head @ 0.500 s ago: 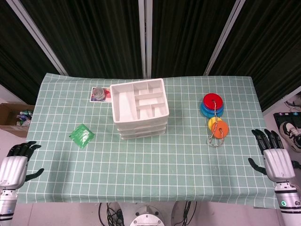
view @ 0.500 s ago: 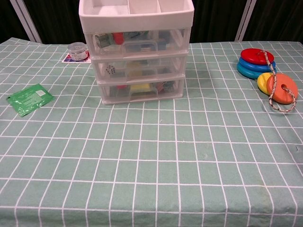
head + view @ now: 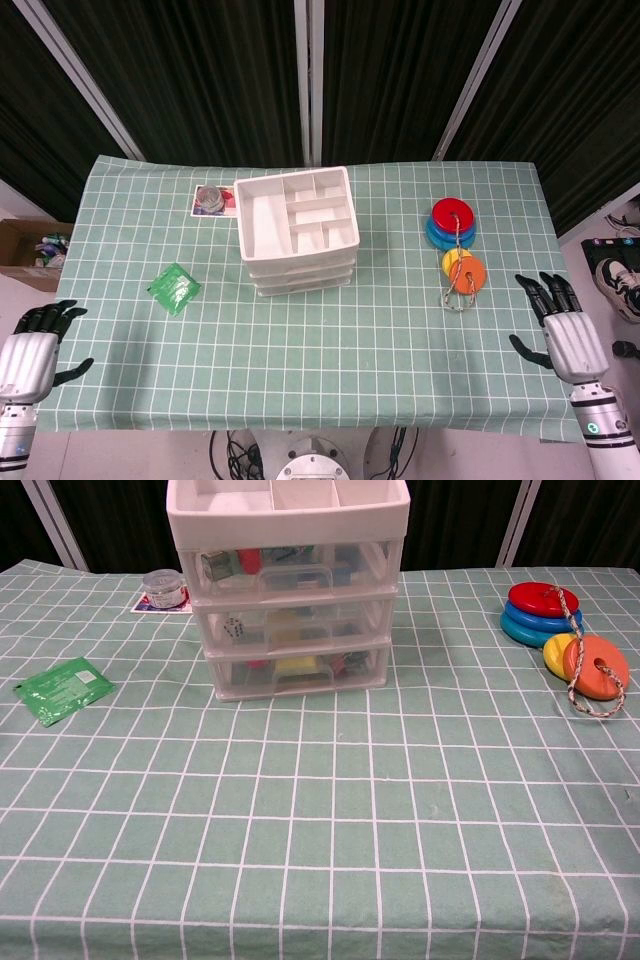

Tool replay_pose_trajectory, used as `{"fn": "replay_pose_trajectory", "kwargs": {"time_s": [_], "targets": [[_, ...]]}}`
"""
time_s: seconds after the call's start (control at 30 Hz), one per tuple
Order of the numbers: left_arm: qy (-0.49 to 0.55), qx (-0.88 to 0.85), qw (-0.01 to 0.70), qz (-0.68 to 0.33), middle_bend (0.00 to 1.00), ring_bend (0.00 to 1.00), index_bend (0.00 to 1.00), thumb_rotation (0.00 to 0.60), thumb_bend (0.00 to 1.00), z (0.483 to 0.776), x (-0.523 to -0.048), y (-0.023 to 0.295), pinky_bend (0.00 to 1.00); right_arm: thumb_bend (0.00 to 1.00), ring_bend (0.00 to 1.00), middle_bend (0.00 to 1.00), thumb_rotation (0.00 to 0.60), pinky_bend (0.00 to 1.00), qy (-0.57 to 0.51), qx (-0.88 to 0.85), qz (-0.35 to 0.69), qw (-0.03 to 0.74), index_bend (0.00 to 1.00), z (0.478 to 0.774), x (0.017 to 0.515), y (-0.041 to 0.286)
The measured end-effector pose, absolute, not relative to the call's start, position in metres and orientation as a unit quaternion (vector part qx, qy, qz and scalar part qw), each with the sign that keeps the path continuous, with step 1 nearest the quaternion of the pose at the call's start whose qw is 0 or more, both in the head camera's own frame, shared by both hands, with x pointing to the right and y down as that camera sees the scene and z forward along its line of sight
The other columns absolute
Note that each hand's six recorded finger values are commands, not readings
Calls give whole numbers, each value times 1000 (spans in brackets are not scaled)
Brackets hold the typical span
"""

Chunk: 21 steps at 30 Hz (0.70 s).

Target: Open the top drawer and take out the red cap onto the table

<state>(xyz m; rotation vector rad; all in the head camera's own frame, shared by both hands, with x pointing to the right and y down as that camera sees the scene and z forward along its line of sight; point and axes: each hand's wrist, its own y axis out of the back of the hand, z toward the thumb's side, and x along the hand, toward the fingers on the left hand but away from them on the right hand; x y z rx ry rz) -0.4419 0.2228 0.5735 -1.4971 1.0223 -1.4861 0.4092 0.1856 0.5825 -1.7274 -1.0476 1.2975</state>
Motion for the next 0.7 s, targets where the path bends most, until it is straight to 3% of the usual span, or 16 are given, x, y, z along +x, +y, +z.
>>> {"fn": "replay_pose_trajectory", "kwargs": {"time_s": [0.07,0.17,0.3,0.5,0.7], "targets": [[403,-589,389,-583,198,186,268,600,51,572,-441,224,205,199,104,298,600,182,-406,-700,478,340,0,590,392,182],[405,-588,388,-583,199,186,269,600,51,570,-441,227,205,267,332,478,600,404,-405,-748,436,294,0,605,361,175],[409,-585,386,-585,201,186,269,600,51,566,-444,232,205,357,531,634,600,572,-408,-804,378,210,7,625,319,169],[410,-583,382,-589,202,186,270,600,50,564,-450,238,205,452,654,750,600,684,-411,-864,288,42,25,654,256,161],[412,-581,378,-591,203,186,271,600,51,564,-456,239,205,477,680,776,600,744,-402,-883,213,-115,33,679,197,156]]}}
